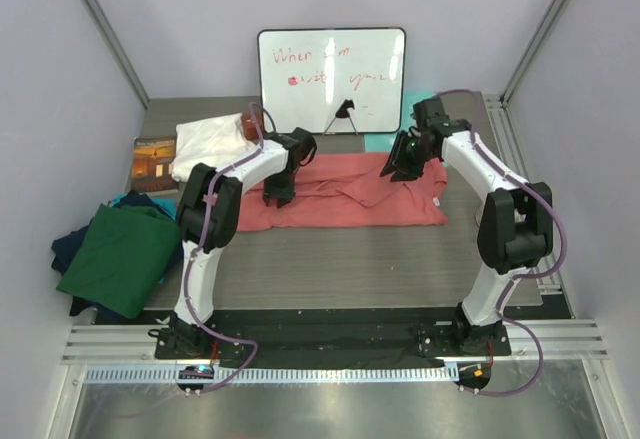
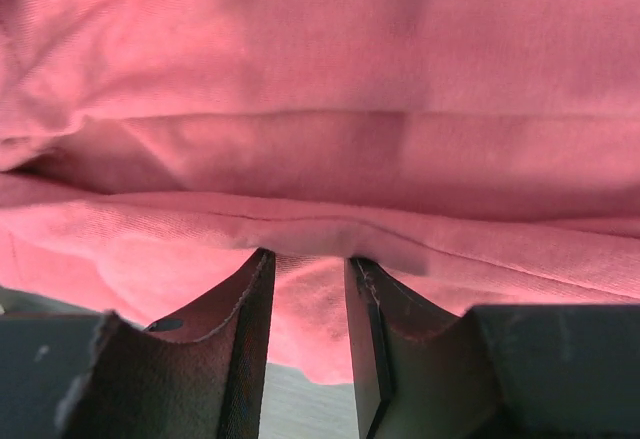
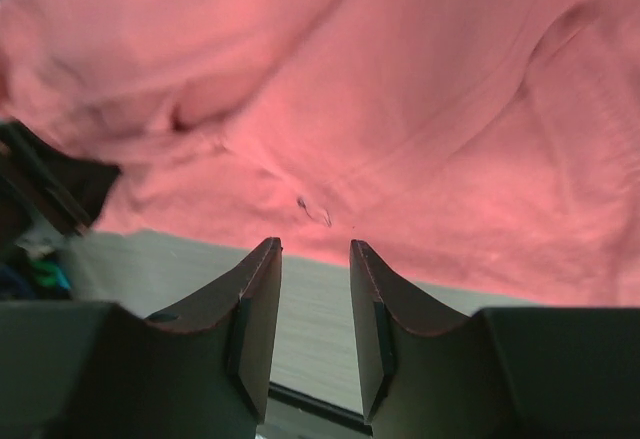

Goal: Fold and stack the t-shirts

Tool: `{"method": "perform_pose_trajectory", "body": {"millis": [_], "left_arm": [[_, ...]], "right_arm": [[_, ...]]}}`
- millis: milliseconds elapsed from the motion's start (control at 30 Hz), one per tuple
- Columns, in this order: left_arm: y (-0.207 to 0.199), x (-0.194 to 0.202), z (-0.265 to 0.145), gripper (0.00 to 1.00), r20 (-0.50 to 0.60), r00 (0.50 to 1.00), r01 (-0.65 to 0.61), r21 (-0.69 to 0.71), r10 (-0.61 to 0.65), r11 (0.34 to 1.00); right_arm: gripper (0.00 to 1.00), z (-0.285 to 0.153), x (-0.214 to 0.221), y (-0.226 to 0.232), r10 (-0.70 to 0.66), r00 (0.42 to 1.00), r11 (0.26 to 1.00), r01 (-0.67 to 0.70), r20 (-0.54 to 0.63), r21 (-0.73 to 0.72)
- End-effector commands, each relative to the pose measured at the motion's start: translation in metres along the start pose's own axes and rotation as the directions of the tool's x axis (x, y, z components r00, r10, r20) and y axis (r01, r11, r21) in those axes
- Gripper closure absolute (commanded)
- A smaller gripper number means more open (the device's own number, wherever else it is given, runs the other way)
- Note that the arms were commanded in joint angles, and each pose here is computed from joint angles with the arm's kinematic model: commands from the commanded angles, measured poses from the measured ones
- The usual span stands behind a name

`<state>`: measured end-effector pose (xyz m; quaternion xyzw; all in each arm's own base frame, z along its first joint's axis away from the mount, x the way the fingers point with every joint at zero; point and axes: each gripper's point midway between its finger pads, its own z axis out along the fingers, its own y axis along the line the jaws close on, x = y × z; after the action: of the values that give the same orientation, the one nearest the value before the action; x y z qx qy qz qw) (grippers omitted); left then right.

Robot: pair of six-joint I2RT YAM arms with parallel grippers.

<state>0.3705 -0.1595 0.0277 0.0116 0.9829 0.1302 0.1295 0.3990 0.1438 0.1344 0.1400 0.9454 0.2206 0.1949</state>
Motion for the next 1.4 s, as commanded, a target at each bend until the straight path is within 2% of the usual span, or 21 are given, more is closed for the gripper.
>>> {"method": "perform_pose_trajectory", "body": {"millis": [0,333,567,833,933,1033,1133,1367], "left_arm": [[-0.005,-0.014,-0.002,0.66,0.033,0.999,0.008,0.016,-0.009,1.0],[-0.003,0.01,0.009,0.8,-0.01,1.0,-0.01,0.017,0.01,1.0],[0.004,0.021,0.01,0.81,-0.011,1.0,-0.017,0.007,0.017,1.0],[0.006,0.027,0.01,0.83,-0.02,0.999,-0.03,0.006,0.03,1.0],[0.005,0.031,0.012,0.85,-0.03,0.999,-0.033,0.013,0.033,0.999],[0.005,0.033,0.014,0.85,-0.033,0.999,-0.037,0.014,0.037,0.999],[0.004,0.035,0.014,0.86,-0.035,0.998,-0.045,0.013,0.046,0.999],[0.002,0.037,0.014,0.87,-0.038,0.998,-0.056,0.021,0.057,0.998]], "right_arm": [[0.61,0.011,0.035,-0.002,-0.05,0.997,0.998,0.051,-0.066,0.019],[0.61,0.051,0.065,-0.015,-0.075,0.987,0.994,0.086,-0.141,0.074],[0.6,0.076,0.074,-0.004,-0.091,0.98,0.99,0.108,-0.176,0.087],[0.61,0.09,0.067,0.002,-0.104,0.985,0.988,0.119,-0.135,0.101],[0.66,0.09,0.062,0.005,-0.103,0.987,0.988,0.116,-0.123,0.101],[0.81,0.088,0.054,0.012,-0.106,0.989,0.989,0.116,-0.103,0.091],[0.91,0.088,0.046,0.017,-0.111,0.99,0.989,0.118,-0.087,0.085],[0.92,0.084,0.033,0.032,-0.121,0.99,0.99,0.126,-0.078,0.064]]}}
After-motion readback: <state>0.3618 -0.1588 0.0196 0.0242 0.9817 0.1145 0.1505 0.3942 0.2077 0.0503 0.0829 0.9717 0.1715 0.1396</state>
